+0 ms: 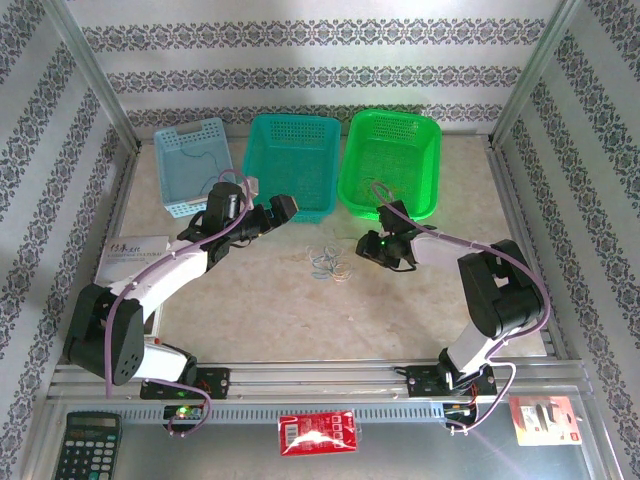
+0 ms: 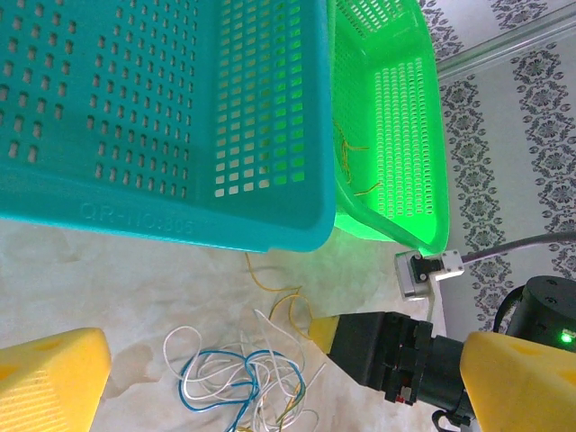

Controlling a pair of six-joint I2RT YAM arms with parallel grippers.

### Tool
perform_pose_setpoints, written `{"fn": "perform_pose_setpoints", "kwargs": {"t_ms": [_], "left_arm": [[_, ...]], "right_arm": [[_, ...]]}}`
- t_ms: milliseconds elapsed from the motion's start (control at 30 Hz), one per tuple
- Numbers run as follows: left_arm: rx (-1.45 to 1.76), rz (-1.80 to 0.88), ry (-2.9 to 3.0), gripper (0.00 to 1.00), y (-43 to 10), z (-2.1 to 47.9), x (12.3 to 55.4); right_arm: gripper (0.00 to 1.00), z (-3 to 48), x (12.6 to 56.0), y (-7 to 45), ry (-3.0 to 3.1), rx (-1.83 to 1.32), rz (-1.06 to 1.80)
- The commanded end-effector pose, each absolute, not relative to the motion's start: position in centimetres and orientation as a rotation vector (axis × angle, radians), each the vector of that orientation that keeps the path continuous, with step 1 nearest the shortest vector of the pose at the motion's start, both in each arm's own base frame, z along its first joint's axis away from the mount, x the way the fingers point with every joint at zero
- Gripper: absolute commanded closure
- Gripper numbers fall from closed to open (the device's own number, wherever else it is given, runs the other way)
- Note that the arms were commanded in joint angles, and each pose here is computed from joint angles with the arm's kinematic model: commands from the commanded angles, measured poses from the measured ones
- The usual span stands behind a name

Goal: Untangle the cables

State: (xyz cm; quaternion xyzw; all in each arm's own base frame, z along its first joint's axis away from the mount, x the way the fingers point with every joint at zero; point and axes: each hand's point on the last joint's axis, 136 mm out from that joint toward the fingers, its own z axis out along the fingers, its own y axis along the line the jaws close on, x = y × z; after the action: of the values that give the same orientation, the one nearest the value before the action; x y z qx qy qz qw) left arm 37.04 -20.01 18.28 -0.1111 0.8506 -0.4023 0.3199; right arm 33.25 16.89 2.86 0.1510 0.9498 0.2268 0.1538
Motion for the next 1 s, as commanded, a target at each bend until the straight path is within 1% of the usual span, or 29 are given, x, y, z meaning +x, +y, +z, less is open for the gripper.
{"fn": "perform_pose_setpoints", "kwargs": {"t_ms": [0,167,433,700,733,833,933,967], "left_arm": [[-0.262,-1.082,2.179,0.0,-20.9,20.1,37.8],[-0.263,-1.081,2.179,0.0,-20.9,20.1,37.7],[-0.261,-1.078,2.175,0.0,-20.9,20.1,37.4],[-0.263,-1.075,2.179,0.0,-21.0,20.0,37.3],[-0.263,-1.075,2.18,0.0,-21.0,19.9,37.3],[-0.265,-1.071,2.183,0.0,-20.9,19.8,37.2],[-0.265,-1.065,2.185,0.0,-20.8,19.7,37.1],[-0.265,-1.064,2.188,0.0,-20.8,19.6,37.1]], "right_arm": [[0.65,2.3,33.5,16.5,2.714,0.481,0.661],[0.67,1.9,33.5,16.0,2.709,0.509,0.661],[0.64,1.6,33.2,16.5,2.714,0.521,0.703],[0.66,1.1,33.4,17.1,2.711,0.537,0.745],[0.67,1.0,33.4,17.2,2.711,0.539,0.75],[0.81,1.1,33.5,17.3,2.706,0.533,0.766],[0.99,2.0,33.7,17.3,2.681,0.515,0.774],[1.0,2.4,33.7,17.2,2.668,0.507,0.777]]}}
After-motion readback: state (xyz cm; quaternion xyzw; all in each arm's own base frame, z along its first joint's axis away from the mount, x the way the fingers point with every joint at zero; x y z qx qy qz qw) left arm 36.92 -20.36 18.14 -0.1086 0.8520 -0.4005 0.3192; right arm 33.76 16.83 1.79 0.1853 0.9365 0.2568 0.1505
